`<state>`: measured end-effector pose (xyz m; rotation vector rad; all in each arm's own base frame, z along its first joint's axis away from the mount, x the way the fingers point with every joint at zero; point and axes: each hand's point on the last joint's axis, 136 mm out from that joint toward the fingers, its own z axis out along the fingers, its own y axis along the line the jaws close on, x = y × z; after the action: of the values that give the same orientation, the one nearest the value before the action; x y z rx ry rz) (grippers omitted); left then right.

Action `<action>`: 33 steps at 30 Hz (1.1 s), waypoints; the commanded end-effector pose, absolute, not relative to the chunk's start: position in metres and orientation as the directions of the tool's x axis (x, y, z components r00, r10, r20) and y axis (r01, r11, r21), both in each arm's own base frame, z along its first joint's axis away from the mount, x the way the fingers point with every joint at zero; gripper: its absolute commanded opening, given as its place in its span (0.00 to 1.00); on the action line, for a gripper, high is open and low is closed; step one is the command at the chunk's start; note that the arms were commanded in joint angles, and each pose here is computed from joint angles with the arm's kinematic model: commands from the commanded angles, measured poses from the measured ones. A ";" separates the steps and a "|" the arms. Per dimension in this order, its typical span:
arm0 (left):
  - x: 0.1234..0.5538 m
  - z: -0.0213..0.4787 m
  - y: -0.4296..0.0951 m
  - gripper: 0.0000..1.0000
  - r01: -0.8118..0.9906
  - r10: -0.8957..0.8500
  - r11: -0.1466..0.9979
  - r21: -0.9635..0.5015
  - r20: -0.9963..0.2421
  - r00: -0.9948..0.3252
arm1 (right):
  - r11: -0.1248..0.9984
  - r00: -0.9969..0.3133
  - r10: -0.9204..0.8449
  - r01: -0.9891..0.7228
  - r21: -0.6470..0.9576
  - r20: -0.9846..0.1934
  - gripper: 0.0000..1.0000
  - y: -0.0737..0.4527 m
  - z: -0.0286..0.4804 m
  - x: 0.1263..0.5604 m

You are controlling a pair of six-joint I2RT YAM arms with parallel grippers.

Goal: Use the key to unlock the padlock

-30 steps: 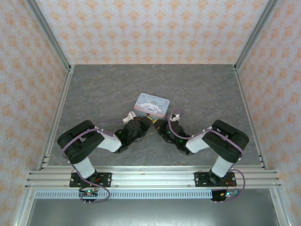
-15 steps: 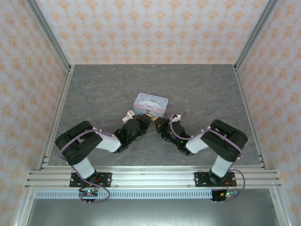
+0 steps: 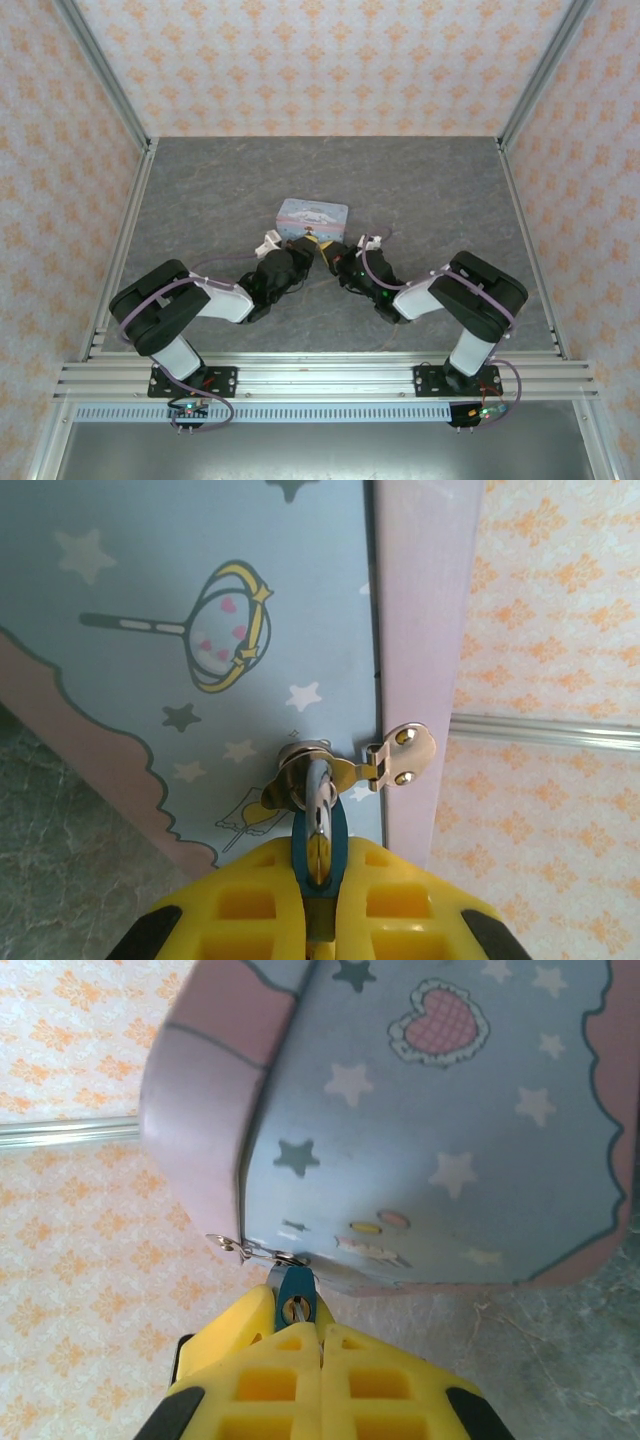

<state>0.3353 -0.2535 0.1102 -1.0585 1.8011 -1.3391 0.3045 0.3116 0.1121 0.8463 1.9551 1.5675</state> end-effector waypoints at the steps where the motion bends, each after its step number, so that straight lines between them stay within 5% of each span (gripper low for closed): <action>1: 0.303 0.128 -0.311 0.00 -0.162 -0.732 0.120 -0.980 0.023 -0.681 | 0.097 -0.744 0.668 0.073 0.993 -0.011 0.00 0.337 0.148 0.305; 23: 0.295 0.111 -0.302 0.00 -0.184 -0.722 0.213 -0.960 -0.028 -0.691 | 0.301 -0.763 0.641 0.155 0.941 -0.079 0.00 0.312 0.115 0.302; 33: 0.297 0.109 -0.304 0.00 -0.184 -0.721 0.226 -0.957 -0.037 -0.692 | 0.204 -0.761 0.648 0.150 0.967 -0.019 0.00 0.321 0.141 0.304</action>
<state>0.3225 -0.2607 0.0845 -1.0164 1.9484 -1.2821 0.2923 0.3007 0.0895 0.7946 2.1990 1.4093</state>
